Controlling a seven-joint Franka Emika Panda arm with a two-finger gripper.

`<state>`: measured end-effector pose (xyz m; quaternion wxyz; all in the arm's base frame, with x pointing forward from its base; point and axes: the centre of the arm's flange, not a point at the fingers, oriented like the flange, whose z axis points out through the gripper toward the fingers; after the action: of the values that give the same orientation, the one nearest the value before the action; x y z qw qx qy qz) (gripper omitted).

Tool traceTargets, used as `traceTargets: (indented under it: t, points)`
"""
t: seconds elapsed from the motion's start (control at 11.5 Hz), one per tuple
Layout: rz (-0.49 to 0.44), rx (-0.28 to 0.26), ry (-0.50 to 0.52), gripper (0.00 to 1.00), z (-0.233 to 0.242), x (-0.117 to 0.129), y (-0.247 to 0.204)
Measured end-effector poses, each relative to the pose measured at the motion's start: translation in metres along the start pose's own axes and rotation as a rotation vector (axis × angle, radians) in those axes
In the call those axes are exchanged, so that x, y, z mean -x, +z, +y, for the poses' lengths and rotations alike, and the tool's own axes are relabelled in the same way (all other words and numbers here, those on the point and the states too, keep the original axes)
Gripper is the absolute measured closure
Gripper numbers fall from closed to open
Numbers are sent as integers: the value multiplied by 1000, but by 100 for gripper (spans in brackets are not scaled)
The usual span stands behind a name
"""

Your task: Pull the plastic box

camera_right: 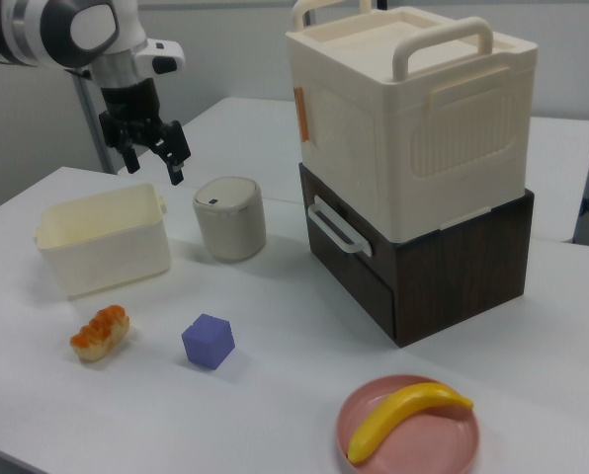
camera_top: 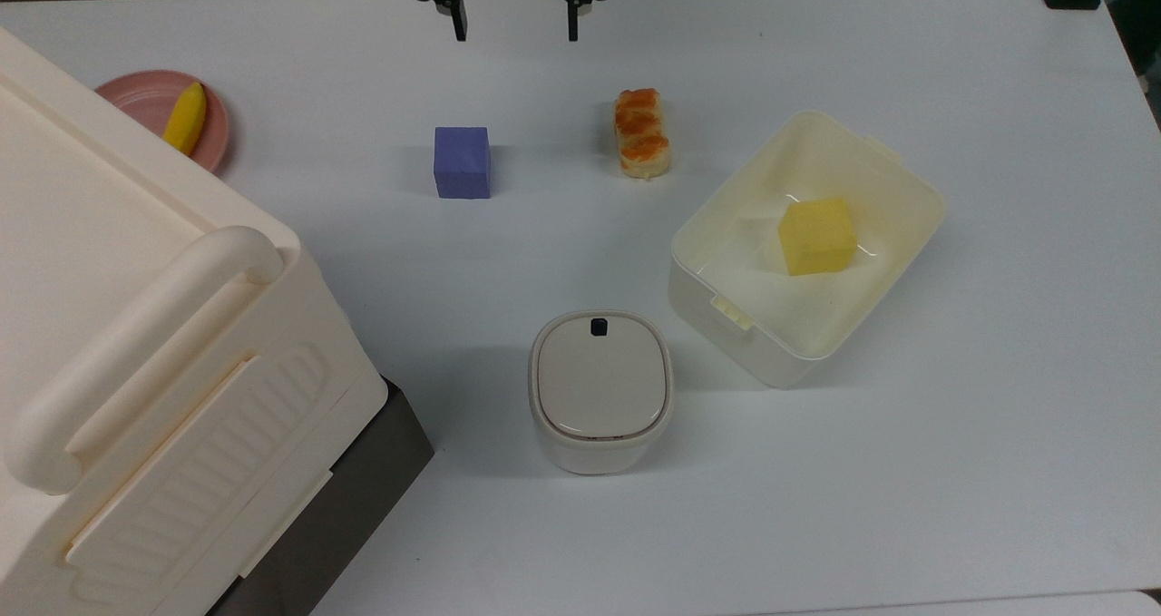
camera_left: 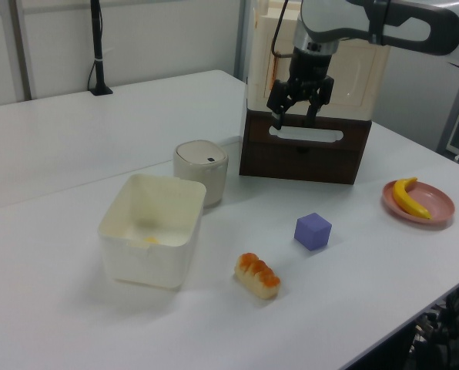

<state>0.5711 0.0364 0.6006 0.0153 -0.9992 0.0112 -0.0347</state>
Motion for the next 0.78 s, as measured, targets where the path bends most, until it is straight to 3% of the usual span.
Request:
traceTargets:
  t: [0.35, 0.78]
  points:
    - [-13, -79, 86, 0, 43, 2, -22]
    - [-13, -83, 89, 0, 45, 1, -23]
